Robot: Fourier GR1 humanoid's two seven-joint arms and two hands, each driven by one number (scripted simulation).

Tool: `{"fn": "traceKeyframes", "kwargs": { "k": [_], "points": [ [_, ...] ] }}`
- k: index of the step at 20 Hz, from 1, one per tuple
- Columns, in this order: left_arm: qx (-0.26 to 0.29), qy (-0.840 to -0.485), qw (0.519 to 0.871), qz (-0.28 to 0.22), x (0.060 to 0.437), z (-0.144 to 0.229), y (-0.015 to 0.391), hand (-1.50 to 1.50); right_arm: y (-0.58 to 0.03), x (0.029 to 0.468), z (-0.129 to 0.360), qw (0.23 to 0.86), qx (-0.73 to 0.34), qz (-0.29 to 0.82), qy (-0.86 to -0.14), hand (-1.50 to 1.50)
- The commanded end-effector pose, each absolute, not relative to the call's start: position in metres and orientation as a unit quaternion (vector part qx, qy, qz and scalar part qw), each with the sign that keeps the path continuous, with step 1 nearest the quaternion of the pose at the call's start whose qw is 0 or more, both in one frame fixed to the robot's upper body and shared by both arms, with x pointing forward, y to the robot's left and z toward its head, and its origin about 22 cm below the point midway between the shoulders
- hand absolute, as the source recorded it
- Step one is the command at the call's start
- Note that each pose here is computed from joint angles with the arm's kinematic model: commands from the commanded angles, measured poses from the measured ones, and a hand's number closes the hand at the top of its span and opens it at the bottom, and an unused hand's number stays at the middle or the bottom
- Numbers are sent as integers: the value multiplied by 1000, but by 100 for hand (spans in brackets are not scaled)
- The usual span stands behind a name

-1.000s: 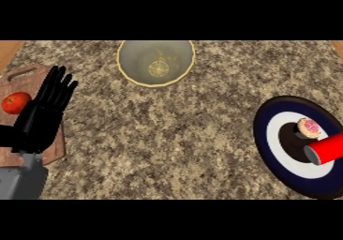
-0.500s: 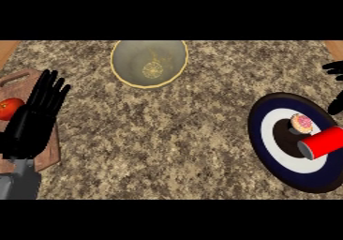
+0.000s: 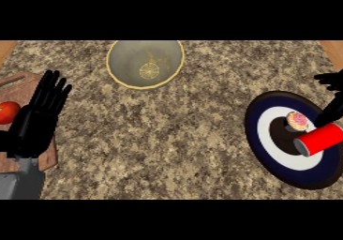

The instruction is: Pick the cupcake from the plate and place it in the bowl

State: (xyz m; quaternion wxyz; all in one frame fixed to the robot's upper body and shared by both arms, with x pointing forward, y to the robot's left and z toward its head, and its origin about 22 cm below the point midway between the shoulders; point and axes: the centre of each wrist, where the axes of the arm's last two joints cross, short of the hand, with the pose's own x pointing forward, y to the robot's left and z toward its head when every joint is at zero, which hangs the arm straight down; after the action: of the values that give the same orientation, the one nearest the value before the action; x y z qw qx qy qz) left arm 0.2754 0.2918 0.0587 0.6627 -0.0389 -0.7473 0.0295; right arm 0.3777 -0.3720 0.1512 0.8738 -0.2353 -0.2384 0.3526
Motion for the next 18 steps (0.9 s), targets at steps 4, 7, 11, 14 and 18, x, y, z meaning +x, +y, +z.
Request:
{"fn": "traceKeyframes", "kwargs": {
  "k": [4, 7, 11, 14, 18],
  "points": [
    [-39, -750, 660, 30, 264, 46, 306, 0, -358, 357, 135, 860, -269, 347, -259, -150],
    [-37, -749, 661, 30, 265, 57, 296, 0, -356, 358, 115, 859, -266, 347, -267, -150],
    [-41, -749, 661, 29, 282, 57, 296, 0, -360, 342, 92, 857, -270, 355, -259, -150],
    [-35, -751, 658, 41, 270, 53, 281, 0, -363, 358, 113, 861, -265, 356, -249, -150],
    [-42, -747, 663, 23, 285, 66, 283, 0, -347, 360, 96, 860, -260, 374, -232, -150]
  ]
}}
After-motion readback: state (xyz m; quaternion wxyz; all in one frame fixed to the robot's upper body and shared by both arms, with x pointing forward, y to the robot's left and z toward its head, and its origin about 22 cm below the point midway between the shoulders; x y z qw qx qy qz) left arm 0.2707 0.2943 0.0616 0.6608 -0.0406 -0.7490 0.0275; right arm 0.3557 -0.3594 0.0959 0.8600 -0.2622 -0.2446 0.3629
